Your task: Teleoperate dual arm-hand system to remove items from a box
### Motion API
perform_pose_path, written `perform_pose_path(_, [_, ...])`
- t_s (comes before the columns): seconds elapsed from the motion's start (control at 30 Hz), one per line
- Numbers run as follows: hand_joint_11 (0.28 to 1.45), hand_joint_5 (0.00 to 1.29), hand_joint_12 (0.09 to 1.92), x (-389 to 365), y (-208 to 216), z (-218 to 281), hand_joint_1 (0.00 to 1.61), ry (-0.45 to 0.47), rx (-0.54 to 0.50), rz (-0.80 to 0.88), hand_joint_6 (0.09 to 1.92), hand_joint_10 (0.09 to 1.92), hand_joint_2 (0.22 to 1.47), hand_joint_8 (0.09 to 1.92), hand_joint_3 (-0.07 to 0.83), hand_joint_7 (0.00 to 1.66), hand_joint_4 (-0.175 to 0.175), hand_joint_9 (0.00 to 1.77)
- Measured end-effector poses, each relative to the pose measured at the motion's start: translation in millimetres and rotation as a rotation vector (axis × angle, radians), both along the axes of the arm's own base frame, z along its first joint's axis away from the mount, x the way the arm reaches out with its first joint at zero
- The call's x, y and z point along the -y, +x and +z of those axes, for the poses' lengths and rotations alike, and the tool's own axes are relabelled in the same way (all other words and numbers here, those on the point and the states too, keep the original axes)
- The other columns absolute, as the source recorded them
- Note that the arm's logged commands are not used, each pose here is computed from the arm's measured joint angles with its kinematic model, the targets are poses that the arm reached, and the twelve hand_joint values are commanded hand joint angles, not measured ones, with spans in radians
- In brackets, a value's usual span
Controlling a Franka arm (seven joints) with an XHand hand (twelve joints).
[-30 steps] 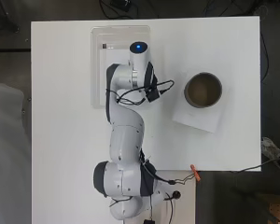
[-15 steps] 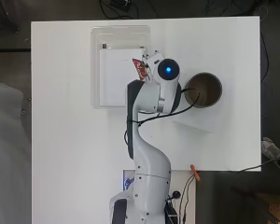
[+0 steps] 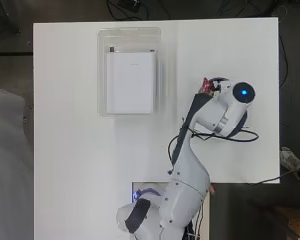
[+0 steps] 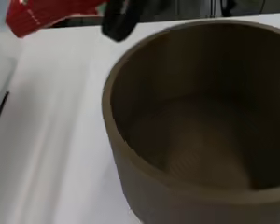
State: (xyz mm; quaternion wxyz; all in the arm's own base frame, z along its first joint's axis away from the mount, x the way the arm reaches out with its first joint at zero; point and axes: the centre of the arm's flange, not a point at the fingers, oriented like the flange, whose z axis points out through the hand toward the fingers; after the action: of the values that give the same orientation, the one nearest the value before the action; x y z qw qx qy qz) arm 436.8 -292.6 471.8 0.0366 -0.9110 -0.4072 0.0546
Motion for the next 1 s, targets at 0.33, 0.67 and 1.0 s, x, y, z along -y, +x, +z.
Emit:
perform_pose_path(0.33, [0.97,0.81,1.82,20,-1,3,0.94,-0.062,-0.045,-0.090,1.24,1.88,1.20,1.85,0.000,1.15,0.175,1.39])
perform_pose_path(0.67, [0.41,0.03,0.14,31,19,-23,0.10,-0.042,-0.103,-0.155,0.09,0.14,0.66,0.09,-0.006,0.07,0.047,0.14])
perform_pose_path(1.0, [0.43,0.00,0.09,117,-47,-6,0.00,-0.257,-0.229,-0.473,0.09,0.09,0.69,0.09,0.018,0.10,0.022,0.25])
